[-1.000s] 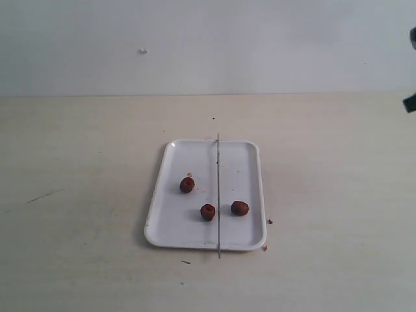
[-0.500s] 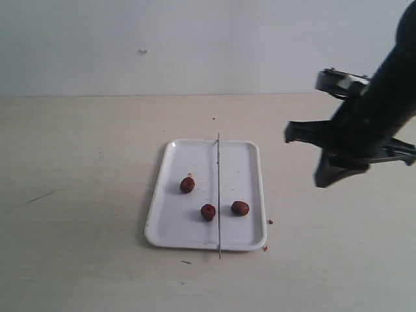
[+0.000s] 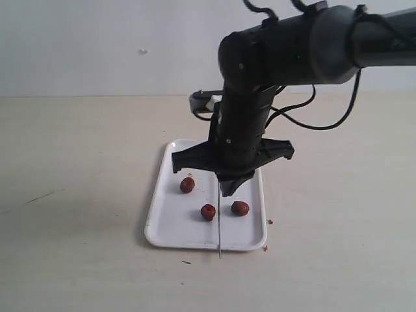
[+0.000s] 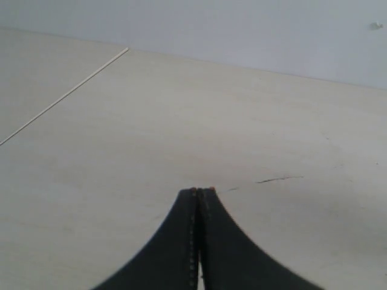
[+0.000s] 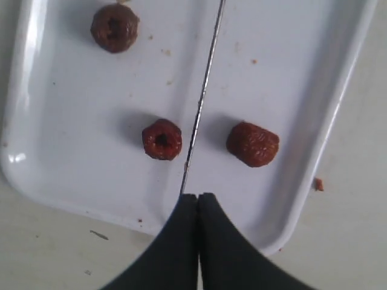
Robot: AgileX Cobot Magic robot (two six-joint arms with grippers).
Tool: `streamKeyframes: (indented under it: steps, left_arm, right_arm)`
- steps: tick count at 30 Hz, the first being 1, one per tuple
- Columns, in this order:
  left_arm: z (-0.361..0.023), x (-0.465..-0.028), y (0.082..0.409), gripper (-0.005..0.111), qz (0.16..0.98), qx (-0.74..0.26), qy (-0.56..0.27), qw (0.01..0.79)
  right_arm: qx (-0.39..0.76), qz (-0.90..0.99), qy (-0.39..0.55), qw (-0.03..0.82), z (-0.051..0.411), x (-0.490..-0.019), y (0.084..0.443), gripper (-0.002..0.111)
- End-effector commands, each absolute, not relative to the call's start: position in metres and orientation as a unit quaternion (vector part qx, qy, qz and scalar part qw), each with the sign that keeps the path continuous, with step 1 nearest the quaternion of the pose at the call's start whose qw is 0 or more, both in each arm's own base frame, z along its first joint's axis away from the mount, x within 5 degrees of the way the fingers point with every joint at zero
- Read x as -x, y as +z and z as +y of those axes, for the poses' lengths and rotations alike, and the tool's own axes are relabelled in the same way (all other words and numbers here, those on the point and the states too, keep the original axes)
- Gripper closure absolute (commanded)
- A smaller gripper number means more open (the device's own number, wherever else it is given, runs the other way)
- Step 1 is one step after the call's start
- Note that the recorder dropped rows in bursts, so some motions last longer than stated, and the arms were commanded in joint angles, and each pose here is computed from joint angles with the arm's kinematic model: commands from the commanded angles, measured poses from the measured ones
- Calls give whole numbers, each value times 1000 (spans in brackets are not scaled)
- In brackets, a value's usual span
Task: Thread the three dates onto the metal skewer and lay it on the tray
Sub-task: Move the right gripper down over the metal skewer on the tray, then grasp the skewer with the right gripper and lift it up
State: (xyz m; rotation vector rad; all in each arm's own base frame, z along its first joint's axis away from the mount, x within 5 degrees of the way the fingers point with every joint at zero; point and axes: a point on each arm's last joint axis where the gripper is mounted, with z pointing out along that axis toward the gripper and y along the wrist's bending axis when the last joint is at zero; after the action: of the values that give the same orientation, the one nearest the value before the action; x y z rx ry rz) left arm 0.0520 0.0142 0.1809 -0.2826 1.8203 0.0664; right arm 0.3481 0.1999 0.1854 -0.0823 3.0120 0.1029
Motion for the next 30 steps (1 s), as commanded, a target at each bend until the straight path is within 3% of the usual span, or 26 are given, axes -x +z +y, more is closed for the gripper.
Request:
streamKeyframes:
  steps: [1,7,11,30]
  left_arm:
    - [14,-52,182,107,784,125,29,607]
    - [14,-52,182,107,784,125,29,607]
    - [14,-52,182,107,784,125,29,607]
    - [14,-52,182,107,784,125,29,607]
  right_arm:
    - [27,998,31,38,207,-345,178,104]
    - [9,999,40,-6,207,-335,173,89]
    - [-2,999,51,16,209,-332,159,81]
    - [-10,999,41,25,210,-336,124,80]
